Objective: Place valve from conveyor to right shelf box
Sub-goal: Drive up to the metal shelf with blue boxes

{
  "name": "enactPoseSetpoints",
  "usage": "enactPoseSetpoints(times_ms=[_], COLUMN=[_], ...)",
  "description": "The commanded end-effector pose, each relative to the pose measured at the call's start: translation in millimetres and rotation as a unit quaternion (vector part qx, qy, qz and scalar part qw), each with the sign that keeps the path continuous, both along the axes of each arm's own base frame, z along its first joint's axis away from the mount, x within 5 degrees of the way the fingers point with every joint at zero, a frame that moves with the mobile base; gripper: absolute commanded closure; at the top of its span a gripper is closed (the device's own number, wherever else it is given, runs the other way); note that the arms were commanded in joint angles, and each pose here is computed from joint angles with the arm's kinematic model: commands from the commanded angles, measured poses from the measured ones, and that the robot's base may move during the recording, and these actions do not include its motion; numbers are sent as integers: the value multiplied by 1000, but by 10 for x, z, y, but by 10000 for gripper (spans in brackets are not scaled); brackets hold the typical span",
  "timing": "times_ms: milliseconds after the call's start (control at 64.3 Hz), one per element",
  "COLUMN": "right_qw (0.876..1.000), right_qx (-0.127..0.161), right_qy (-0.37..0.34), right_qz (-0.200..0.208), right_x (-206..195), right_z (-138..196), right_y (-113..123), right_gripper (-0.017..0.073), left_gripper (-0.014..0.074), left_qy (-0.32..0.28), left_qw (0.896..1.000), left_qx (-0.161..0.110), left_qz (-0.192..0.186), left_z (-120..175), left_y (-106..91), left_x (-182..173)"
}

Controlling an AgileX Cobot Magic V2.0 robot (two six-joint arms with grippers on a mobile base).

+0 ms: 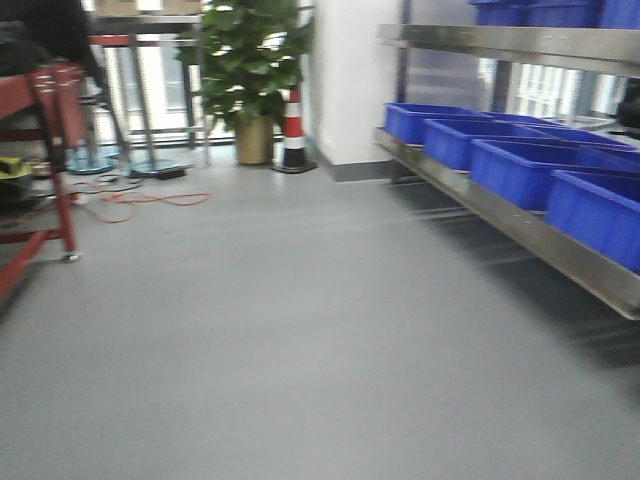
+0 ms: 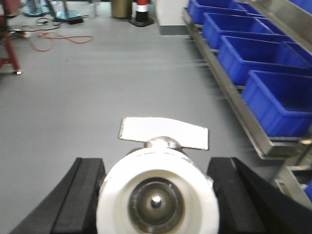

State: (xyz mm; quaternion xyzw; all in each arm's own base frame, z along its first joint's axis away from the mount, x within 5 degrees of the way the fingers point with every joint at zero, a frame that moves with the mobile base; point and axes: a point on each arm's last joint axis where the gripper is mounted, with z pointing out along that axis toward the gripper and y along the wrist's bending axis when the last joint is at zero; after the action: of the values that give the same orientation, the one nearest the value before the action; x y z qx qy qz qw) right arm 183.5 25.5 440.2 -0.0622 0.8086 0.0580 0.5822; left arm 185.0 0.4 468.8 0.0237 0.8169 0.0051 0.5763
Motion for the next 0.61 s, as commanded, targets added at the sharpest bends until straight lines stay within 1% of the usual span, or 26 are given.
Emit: enactPoseSetpoints(times_ms=[0, 591], right_qw=[999, 999], right_qx=[2, 2], right_qy=[-49, -49], right_qz=[-7, -7], right_x=[-9, -9], right_z=[113, 113], right_y=[-20, -20], right_gripper=[713, 713], left_gripper=[704, 704], left_qy=[-38, -38], left_qw=[999, 999], left_qx=[-5, -5], left_qz=[-2, -2], left_z=[91, 91], left_y=[-12, -12], left_x=[-19, -19])
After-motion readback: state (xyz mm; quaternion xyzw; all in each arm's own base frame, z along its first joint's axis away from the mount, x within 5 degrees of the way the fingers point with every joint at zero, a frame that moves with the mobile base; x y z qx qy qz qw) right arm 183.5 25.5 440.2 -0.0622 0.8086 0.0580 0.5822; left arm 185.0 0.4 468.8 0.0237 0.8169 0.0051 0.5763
